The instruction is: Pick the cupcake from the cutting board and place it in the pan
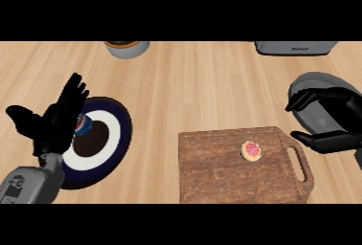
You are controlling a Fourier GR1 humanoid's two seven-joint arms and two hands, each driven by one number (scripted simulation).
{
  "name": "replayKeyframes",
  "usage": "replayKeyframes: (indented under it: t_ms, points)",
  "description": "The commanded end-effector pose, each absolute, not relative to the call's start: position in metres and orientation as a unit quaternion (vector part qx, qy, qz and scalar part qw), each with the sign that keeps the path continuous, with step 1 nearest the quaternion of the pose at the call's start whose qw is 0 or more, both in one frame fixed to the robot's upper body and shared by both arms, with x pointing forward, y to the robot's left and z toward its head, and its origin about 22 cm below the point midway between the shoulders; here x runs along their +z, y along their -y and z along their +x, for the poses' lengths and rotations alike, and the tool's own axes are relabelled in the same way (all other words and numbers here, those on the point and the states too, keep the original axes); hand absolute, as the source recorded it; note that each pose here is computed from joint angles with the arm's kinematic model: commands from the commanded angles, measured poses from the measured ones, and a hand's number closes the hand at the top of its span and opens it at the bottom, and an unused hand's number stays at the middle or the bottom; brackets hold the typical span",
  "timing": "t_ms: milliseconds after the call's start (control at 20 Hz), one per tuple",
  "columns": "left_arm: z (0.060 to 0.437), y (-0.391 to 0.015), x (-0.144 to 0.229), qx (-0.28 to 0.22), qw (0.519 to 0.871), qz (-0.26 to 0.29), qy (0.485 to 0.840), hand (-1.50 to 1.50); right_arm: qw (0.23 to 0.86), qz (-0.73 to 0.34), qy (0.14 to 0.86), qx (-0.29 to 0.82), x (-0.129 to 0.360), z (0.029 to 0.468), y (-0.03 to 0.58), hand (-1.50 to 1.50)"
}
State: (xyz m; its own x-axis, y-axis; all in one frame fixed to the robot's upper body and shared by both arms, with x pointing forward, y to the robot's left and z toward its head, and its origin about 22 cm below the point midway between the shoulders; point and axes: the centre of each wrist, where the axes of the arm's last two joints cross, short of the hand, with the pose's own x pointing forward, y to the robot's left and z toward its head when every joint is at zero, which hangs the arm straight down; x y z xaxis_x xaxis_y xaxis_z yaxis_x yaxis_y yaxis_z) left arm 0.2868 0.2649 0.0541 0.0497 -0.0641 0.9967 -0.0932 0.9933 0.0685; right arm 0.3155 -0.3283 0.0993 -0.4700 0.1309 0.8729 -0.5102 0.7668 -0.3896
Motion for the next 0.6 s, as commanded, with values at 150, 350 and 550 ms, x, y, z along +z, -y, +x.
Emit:
replayKeyframes:
  t_ms: [150, 350, 550]
  points:
    - [0.295, -0.271, 0.062, 0.015, 0.722, 0.046, 0.69, 0.0, 0.435, 0.058, 0.785, 0.437, 0.101, 0.315, 0.398, -1.5]
    - [0.291, -0.273, 0.069, 0.007, 0.723, 0.034, 0.69, 0.0, 0.396, 0.041, 0.788, 0.47, 0.128, 0.342, 0.387, -1.5]
    - [0.275, -0.263, 0.047, 0.015, 0.725, 0.04, 0.687, 0.0, 0.374, 0.015, 0.74, 0.559, 0.156, 0.347, 0.35, -1.5]
